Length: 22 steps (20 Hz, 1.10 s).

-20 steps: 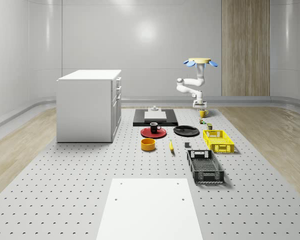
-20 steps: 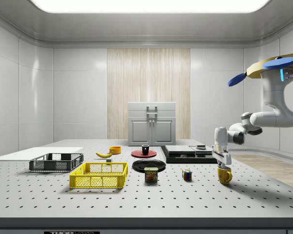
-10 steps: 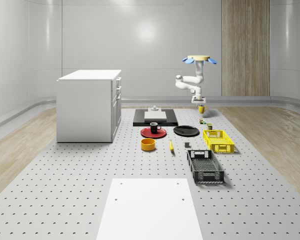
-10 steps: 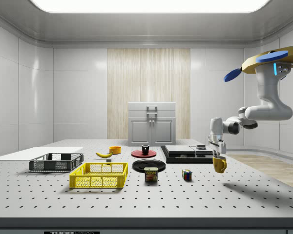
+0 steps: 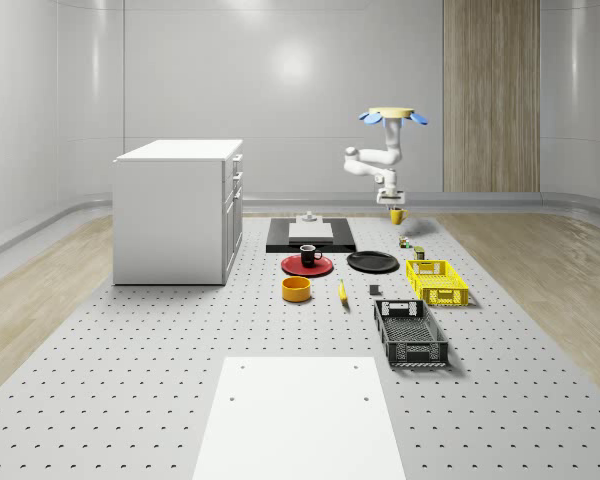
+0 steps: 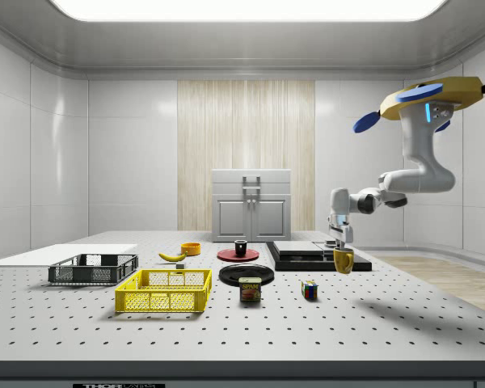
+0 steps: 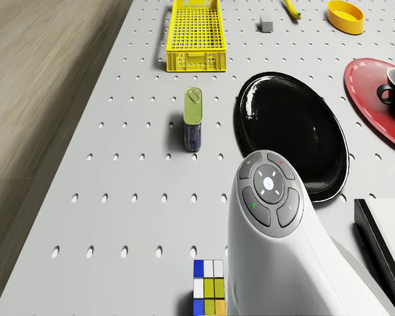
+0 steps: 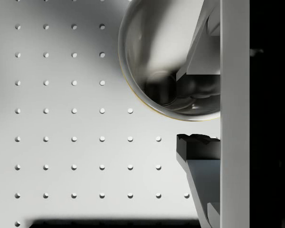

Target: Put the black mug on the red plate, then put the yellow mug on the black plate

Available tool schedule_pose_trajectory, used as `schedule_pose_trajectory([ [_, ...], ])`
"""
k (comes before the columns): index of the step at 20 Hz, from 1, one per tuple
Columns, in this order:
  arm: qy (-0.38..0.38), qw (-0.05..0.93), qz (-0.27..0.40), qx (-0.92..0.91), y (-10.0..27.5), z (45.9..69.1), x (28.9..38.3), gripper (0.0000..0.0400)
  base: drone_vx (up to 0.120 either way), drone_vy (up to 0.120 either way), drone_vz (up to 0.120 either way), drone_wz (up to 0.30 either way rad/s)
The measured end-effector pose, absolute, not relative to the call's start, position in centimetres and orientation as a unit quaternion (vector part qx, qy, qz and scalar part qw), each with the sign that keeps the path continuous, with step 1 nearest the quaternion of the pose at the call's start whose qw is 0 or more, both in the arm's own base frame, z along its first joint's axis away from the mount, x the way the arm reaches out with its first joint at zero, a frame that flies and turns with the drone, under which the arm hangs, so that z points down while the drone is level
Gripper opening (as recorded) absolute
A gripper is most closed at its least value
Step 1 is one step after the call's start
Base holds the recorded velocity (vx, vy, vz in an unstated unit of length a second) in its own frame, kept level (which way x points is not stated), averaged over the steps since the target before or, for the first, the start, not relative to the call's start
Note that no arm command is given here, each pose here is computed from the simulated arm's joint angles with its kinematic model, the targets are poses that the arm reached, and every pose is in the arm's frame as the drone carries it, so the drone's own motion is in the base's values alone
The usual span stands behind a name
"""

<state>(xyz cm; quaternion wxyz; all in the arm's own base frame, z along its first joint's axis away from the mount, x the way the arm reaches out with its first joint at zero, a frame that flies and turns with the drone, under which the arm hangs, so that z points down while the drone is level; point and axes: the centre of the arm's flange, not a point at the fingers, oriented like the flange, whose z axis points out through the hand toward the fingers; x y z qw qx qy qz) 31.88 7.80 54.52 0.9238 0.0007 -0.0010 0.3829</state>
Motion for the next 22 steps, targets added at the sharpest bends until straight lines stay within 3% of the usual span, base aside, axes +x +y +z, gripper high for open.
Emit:
schedule_pose_trajectory([
  [22, -0.001, 0.924, 0.383, 0.001, 7.8, 54.47, 31.88, 0.011, 0.12, -0.12, 0.0, 0.0],
])
